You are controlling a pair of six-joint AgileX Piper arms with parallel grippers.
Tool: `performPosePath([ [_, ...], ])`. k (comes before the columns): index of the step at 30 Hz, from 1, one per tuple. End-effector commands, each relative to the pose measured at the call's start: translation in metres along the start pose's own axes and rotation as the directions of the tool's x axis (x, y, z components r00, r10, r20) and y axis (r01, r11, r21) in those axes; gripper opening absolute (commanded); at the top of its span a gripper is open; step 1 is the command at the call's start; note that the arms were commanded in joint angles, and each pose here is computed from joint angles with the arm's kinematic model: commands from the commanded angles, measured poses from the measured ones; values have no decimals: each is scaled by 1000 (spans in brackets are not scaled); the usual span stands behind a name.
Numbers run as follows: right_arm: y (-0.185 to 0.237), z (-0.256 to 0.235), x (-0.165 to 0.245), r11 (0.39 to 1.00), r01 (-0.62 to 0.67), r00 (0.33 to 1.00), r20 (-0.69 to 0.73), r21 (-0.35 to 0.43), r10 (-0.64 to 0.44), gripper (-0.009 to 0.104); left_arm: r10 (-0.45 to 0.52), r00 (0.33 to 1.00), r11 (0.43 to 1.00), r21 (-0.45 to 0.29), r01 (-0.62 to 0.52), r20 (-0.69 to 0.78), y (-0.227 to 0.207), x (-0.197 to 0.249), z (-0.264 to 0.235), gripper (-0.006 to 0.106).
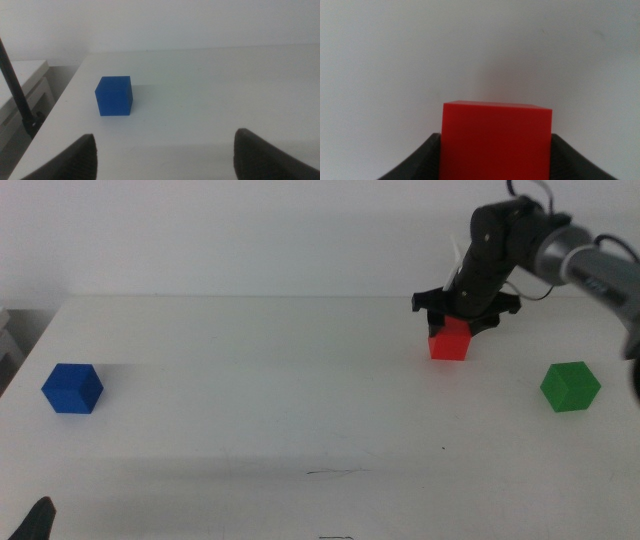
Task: Stack red cubes first, then green, then blue cubes in a specific spot.
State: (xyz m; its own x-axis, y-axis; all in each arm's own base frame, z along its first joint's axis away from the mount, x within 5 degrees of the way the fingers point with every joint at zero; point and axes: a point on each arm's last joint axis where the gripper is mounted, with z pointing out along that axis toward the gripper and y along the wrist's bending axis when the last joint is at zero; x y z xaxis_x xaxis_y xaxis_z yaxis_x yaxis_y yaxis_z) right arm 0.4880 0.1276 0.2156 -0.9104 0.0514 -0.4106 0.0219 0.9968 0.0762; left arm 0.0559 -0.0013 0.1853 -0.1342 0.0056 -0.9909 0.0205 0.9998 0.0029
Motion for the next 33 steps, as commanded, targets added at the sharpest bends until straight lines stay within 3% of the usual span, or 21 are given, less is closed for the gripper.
performPosePath([
  [1,8,-79,-5,999,-5,988,156,-37,11,-1,-13,994,1000,4,12,106,0,-9,-2,93],
  [9,65,-130,72,998,31,980,199,-59,-19,-1,-13,994,1000,4,12,106,0,-9,-2,93],
  [16,130,-130,117,991,29,991,131,-132,-12,-1,-13,994,1000,4,12,106,0,-9,-2,93],
  [33,168,-75,152,994,15,1000,18,-106,-13,-1,-13,994,1000,4,12,106,0,-9,-2,93],
])
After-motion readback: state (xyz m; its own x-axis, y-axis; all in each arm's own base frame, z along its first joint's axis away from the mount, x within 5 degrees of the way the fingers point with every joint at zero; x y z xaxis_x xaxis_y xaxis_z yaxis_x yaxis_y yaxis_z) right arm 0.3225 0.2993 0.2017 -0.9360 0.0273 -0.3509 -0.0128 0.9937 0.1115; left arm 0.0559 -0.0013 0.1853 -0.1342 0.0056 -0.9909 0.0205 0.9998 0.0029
